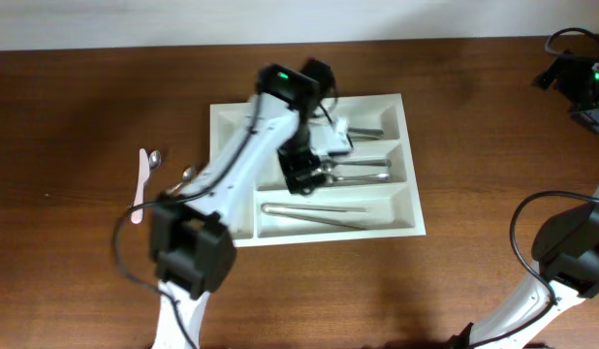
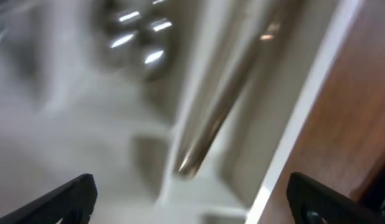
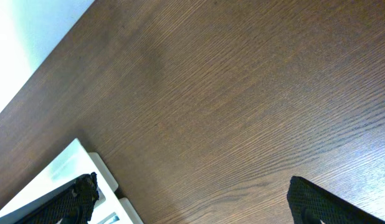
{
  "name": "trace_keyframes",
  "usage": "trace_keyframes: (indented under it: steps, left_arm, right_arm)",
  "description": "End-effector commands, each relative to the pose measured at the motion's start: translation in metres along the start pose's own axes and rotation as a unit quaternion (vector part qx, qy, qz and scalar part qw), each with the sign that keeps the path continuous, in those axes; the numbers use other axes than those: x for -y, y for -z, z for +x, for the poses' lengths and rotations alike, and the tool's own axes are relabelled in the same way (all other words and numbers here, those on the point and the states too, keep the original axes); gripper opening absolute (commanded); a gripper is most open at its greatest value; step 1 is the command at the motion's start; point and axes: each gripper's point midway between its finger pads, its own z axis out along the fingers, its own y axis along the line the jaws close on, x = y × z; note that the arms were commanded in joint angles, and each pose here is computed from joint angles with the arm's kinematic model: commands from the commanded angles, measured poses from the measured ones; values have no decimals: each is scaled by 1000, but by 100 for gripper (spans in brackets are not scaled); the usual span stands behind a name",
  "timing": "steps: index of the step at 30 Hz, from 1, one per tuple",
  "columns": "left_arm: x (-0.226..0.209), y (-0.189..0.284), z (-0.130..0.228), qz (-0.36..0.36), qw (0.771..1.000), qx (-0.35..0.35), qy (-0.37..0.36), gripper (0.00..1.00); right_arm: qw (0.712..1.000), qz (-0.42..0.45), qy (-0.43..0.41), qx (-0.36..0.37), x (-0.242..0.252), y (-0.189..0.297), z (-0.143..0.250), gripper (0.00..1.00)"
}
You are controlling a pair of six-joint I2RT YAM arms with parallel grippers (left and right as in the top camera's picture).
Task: Pack container
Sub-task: 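Carry the tongs with the left gripper into the tray's bottom compartment, then return the left gripper to the pink-handled knife and grasp it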
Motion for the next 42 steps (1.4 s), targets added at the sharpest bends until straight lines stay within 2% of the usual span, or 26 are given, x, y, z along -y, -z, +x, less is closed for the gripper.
trace_keyframes:
  steps: [1, 2, 4, 6, 10, 13, 15, 19, 21, 22, 28, 30, 33, 35, 39, 42]
  left_arm:
    - [-61, 81, 55, -201, 962, -20, 181, 99]
    - [-76, 100, 77, -253, 940, -33, 228, 99]
    - [-95, 131, 117, -313, 899, -38, 304, 99]
    - [-104, 150, 151, -317, 876, -19, 364, 99]
    - [-118, 158, 217, -248, 845, 43, 472, 99]
    - [-127, 145, 265, -181, 797, 82, 570, 99]
    - [-127, 121, 305, -127, 755, 83, 637, 98]
    - [-125, 63, 356, -58, 715, 50, 695, 91]
    - [-129, 39, 368, -42, 712, 40, 700, 89]
    - [-131, 28, 372, -38, 713, 37, 699, 85]
    - [-140, -16, 366, -10, 753, 15, 658, 84]
    - [-143, -29, 361, 0, 759, 8, 651, 82]
    - [-146, -44, 350, 12, 768, 5, 641, 72]
    - [-147, -53, 334, 32, 791, 18, 610, 67]
    - [-145, -63, 311, 45, 832, 16, 552, 67]
    - [-145, -65, 299, 45, 845, 15, 533, 67]
  right_arm:
    - [1000, -1, -7, -1, 2, 0, 0, 99]
    - [1000, -1, -7, -1, 2, 0, 0, 99]
    - [1000, -1, -7, -1, 2, 0, 0, 99]
    - [1000, -1, -7, -1, 2, 0, 0, 99]
    - [1000, -1, -7, -1, 2, 0, 0, 99]
    - [1000, -1, -7, -1, 2, 0, 0, 99]
    - [1000, -1, -7, -1, 2, 0, 0, 99]
    - [1000, -1, -7, -1, 2, 0, 0, 99]
    - [1000, -1, -7, -1, 2, 0, 0, 99]
    - [1000, -1, -7, -1, 2, 0, 0, 99]
    - [1000, -1, -7, -1, 2, 0, 0, 99]
    - [1000, -1, -7, -1, 2, 0, 0, 99]
    - [1000, -1, -7, -1, 2, 0, 0, 99]
    - [1000, -1, -7, -1, 2, 0, 0, 99]
    - [1000, -1, -7, -1, 2, 0, 0, 99]
    - [1000, -1, -7, -1, 2, 0, 0, 99]
